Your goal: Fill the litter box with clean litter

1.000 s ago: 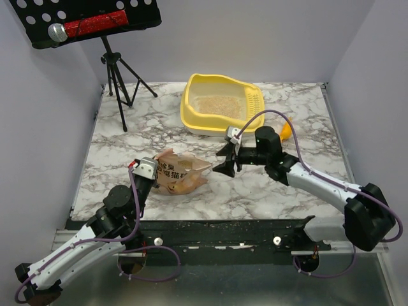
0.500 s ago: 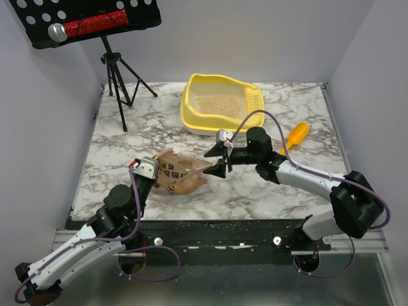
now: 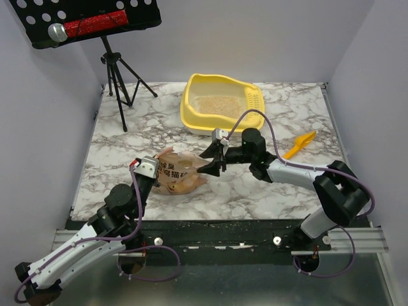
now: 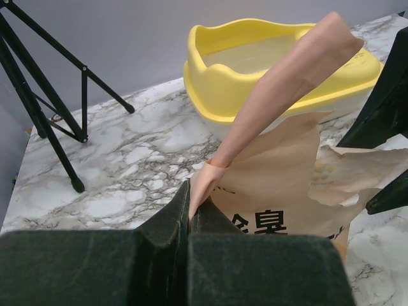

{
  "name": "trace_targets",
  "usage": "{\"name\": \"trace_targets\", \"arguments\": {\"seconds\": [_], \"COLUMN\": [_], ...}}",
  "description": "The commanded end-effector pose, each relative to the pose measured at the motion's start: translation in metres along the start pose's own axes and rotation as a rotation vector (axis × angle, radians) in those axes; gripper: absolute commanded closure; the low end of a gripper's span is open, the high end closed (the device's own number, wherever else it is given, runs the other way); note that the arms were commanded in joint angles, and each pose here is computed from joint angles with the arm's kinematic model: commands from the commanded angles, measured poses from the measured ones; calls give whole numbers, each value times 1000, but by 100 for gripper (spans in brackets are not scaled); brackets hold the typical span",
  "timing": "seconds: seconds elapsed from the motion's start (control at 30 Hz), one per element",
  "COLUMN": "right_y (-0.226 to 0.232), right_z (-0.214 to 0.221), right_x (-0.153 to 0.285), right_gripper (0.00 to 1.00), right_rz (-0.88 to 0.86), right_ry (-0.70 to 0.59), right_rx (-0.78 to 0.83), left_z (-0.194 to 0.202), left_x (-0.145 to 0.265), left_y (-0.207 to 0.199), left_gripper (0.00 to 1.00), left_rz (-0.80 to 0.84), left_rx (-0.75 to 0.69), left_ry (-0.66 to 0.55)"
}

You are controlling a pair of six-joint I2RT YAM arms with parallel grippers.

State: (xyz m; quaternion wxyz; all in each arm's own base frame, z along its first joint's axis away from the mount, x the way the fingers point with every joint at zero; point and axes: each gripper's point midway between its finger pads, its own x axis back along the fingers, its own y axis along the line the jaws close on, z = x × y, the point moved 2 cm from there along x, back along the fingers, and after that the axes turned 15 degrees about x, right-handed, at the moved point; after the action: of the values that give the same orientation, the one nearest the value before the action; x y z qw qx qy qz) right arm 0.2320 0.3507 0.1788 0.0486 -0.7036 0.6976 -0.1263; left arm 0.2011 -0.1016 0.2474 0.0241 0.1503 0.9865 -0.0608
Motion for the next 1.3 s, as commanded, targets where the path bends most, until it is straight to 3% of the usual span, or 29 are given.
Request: {"name": "trace_targets", "arguments": {"seconds": [0.0,0.17,0.3,0.47,0.63,0.8,0.97,1.0,1.1,1.27], "right_y": [-4,-3,-4,-12,-30,-32,-30,-27,-19,-9], "right_z": [-20,-17,-15,-15,-26,-22,-14,-8,13,19], "right_x": [-9,-14,-16,0,56,97,119,122,141,160], "right_gripper": [42,58,99,100,100,100,100,100,100,100], "right_rz": [-15,-36,-31,38,167,257,391,419,543,655], "right_ry": [-98,-120,-121,-93,-83,94,169,190,248,248], "right_rx": [37,16,-38,-76,-96,-154,-269,-298,-345,-362], "left_z": [-43,-43,-45,-49,-59,-72,-56,-48,-26,-15], "left_x": [1,1,2,-3,-16,-31,-52,-55,-63,-56], "left_y": [10,9,4,-18,-52,-103,-143,-146,-136,-108], "left_gripper": [100,100,100,100,100,100,100,98,72,39], "left_rz": [-60,-54,-15,103,227,435,553,557,497,418], "left_rx": [79,81,87,79,105,125,177,174,107,-22], "left_ry": [-137,-141,-154,-148,-66,-6,82,97,113,94]}}
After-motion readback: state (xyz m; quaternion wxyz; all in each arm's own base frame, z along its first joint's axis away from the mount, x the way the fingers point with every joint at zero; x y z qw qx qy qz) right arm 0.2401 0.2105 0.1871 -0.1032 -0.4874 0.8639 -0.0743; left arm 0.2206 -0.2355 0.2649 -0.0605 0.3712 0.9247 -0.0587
